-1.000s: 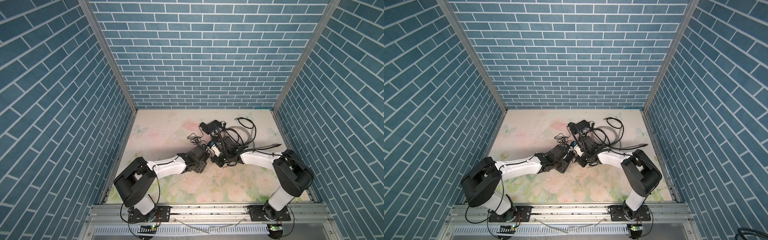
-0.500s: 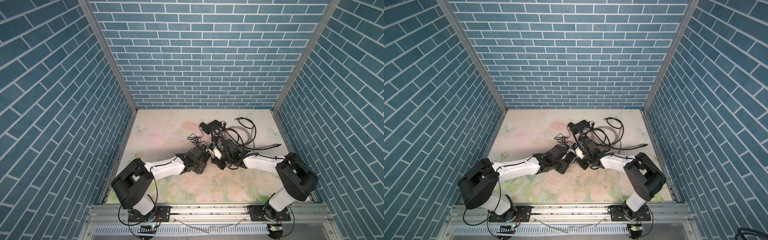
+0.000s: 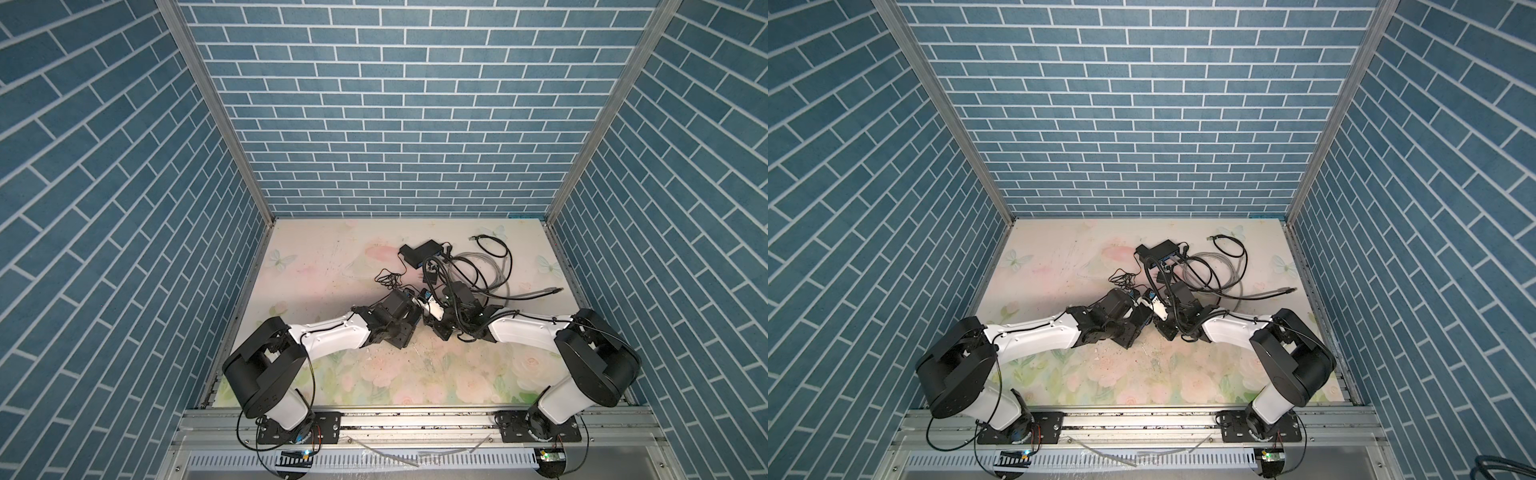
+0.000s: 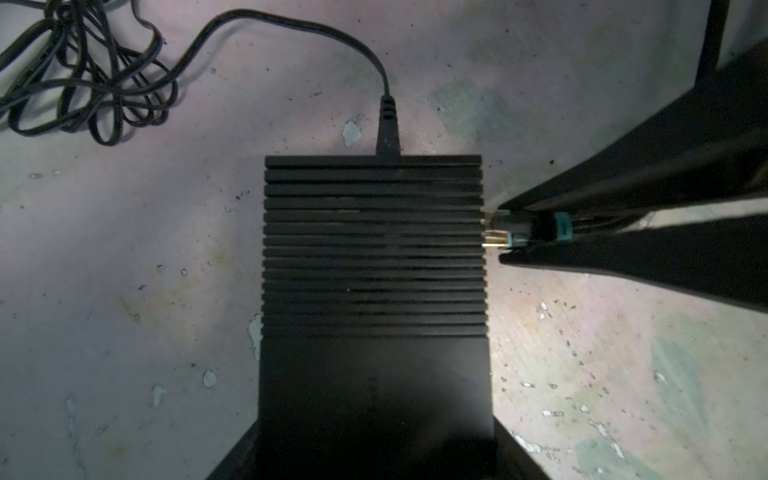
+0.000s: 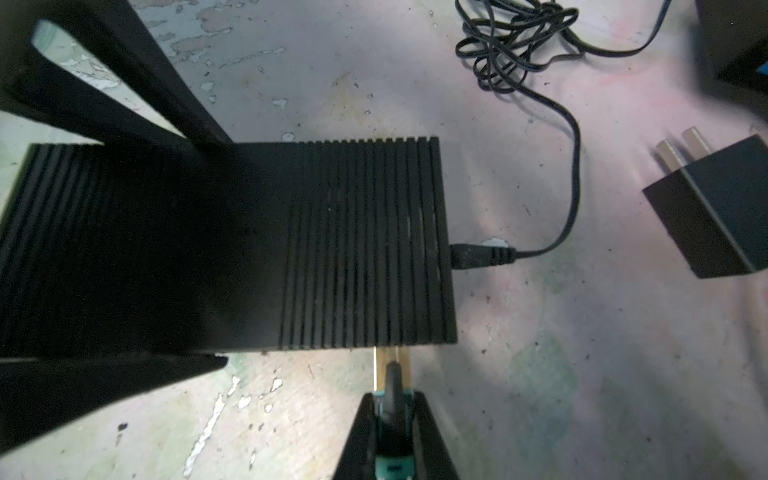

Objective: Insert the plug into the switch port
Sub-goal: 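Push the teal-banded plug into the ribbed switch's port with the right gripper, then open the right gripper and draw it back from the seated plug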

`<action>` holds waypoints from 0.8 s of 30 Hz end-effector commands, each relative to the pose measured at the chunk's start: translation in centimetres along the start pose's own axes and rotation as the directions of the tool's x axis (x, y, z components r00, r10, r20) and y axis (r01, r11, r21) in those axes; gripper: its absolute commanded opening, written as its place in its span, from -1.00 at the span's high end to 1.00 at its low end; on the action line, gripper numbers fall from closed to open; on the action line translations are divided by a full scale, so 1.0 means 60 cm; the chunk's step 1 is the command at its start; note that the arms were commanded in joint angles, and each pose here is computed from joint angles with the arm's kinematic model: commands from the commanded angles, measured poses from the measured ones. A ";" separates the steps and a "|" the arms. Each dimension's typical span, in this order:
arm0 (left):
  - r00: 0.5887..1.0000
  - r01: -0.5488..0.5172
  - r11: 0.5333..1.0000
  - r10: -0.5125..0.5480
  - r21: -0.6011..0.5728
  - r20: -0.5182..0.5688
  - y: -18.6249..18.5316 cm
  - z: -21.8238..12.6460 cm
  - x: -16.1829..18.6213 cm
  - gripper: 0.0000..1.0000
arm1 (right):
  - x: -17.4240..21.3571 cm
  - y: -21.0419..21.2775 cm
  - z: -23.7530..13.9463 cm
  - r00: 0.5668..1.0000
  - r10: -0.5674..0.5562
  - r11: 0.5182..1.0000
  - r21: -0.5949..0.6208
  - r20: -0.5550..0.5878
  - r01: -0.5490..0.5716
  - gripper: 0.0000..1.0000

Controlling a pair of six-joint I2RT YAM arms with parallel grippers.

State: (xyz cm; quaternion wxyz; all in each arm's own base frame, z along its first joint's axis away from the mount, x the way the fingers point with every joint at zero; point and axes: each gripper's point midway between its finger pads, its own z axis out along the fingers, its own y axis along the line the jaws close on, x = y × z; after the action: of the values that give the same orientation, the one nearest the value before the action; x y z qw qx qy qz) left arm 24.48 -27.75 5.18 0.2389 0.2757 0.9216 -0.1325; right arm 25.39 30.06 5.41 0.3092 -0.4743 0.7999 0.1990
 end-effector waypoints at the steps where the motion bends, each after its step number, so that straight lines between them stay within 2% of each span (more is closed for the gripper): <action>1: 0.928 -0.372 0.789 0.308 0.489 0.208 -0.248 -0.074 -0.036 0.07 | -0.233 0.004 -0.066 0.876 -0.149 0.989 0.070 0.459 0.132 1.00; 7: 0.903 -0.429 0.708 0.344 0.560 0.257 -0.293 -0.085 -0.027 0.07 | -0.259 -0.004 -0.081 0.846 -0.138 0.990 0.095 0.515 0.104 1.00; 11: 0.902 -0.432 0.689 0.332 0.582 0.277 -0.305 -0.085 -0.030 0.07 | -0.274 -0.009 -0.087 0.827 -0.140 0.989 0.111 0.545 0.095 1.00; 14: 0.908 -0.418 0.730 0.320 0.542 0.270 -0.294 -0.070 -0.037 0.08 | -0.273 -0.009 -0.085 0.827 -0.139 0.990 0.108 0.546 0.095 1.00; 17: 0.920 -0.389 0.811 0.319 0.436 0.227 -0.257 -0.042 -0.042 0.09 | -0.259 -0.016 -0.081 0.847 -0.133 0.989 0.128 0.515 0.078 1.00; 21: 0.958 -0.278 0.914 0.241 0.295 0.155 -0.185 -0.006 -0.050 0.13 | -0.222 -0.031 -0.072 0.885 -0.127 0.983 0.175 0.448 0.053 1.00; 24: 0.978 -0.189 0.960 0.166 0.207 0.127 -0.131 0.008 -0.055 0.14 | -0.196 -0.040 -0.072 0.909 -0.124 0.977 0.207 0.398 0.043 0.96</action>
State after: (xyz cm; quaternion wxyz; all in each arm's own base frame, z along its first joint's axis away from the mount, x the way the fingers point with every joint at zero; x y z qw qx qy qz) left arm 26.80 -28.88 5.42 0.2738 0.2424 0.9231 -0.1190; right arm 27.98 29.13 6.28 0.3542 -0.4467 0.8082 0.1478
